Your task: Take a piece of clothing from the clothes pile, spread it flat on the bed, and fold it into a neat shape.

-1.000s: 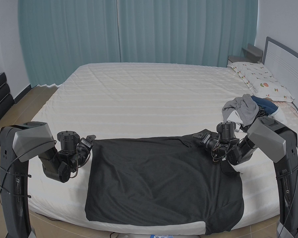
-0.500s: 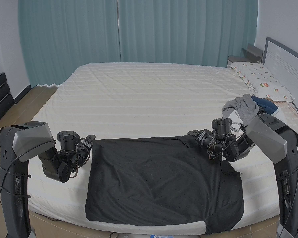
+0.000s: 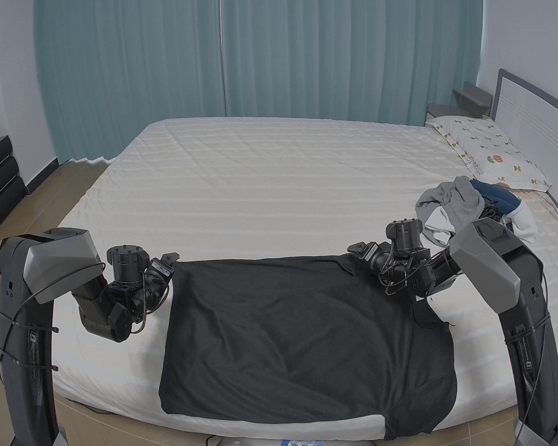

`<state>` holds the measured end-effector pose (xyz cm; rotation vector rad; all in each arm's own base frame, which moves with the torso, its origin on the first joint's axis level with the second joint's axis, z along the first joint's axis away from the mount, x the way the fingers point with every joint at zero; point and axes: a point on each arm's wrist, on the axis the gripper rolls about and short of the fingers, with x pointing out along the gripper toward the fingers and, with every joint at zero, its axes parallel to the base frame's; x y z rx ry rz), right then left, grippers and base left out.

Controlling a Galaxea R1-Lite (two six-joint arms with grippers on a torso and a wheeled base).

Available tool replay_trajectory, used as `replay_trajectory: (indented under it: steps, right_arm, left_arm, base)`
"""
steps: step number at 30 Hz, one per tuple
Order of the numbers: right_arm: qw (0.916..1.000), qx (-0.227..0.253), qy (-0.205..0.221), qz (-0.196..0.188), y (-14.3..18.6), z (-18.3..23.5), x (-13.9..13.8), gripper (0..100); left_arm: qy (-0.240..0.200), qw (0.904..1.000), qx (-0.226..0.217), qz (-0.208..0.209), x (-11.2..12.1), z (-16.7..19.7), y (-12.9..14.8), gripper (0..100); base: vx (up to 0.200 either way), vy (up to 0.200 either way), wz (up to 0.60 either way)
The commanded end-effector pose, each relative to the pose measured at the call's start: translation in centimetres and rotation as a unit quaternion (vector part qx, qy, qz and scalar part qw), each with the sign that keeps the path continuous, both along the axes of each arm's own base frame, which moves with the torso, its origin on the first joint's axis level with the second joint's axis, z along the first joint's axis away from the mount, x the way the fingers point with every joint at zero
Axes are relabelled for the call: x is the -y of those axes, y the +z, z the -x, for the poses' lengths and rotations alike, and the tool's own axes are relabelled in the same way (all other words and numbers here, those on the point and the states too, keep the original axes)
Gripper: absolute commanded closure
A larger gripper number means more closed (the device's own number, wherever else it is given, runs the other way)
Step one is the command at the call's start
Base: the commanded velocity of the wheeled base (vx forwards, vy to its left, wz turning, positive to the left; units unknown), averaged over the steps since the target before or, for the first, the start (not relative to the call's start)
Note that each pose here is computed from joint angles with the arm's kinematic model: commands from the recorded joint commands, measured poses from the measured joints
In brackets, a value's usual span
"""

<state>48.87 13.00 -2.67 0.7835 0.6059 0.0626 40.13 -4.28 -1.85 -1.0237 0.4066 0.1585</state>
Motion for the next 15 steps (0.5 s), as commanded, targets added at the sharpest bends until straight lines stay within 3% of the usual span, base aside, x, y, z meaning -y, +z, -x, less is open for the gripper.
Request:
replay_trajectory:
  steps: [1,6,10,12,15]
  right_arm:
    - [1.0000,0.000,-0.001,0.001,-1.5,-1.0,-0.3,0]
    - [0.9978,0.061,-0.023,-0.005,-1.0,-3.6,-0.7,0]
    - [0.9899,0.133,-0.048,-0.015,1.4,-5.2,-1.0,0]
    - [0.9812,0.185,-0.046,-0.032,3.6,-5.3,-1.2,0]
    - [0.9748,0.216,-0.044,-0.035,4.9,-5.4,-1.2,0]
  left_arm:
    - [0.000,1.0000,0.000,-0.001,0.0,0.0,0.0,0]
    - [0.000,1.0000,-0.001,-0.001,0.0,0.0,-0.1,0]
    - [0.000,1.0000,-0.001,-0.001,0.0,0.0,-0.1,0]
    - [0.000,1.0000,-0.001,-0.001,0.0,0.0,-0.1,0]
    - [0.000,1.0000,-0.001,-0.001,0.0,0.0,-0.1,0]
  base:
    - [0.000,0.000,0.00]
    - [0.000,0.000,0.00]
    - [0.000,0.000,0.00]
    - [0.000,0.000,0.00]
    - [0.000,0.000,0.00]
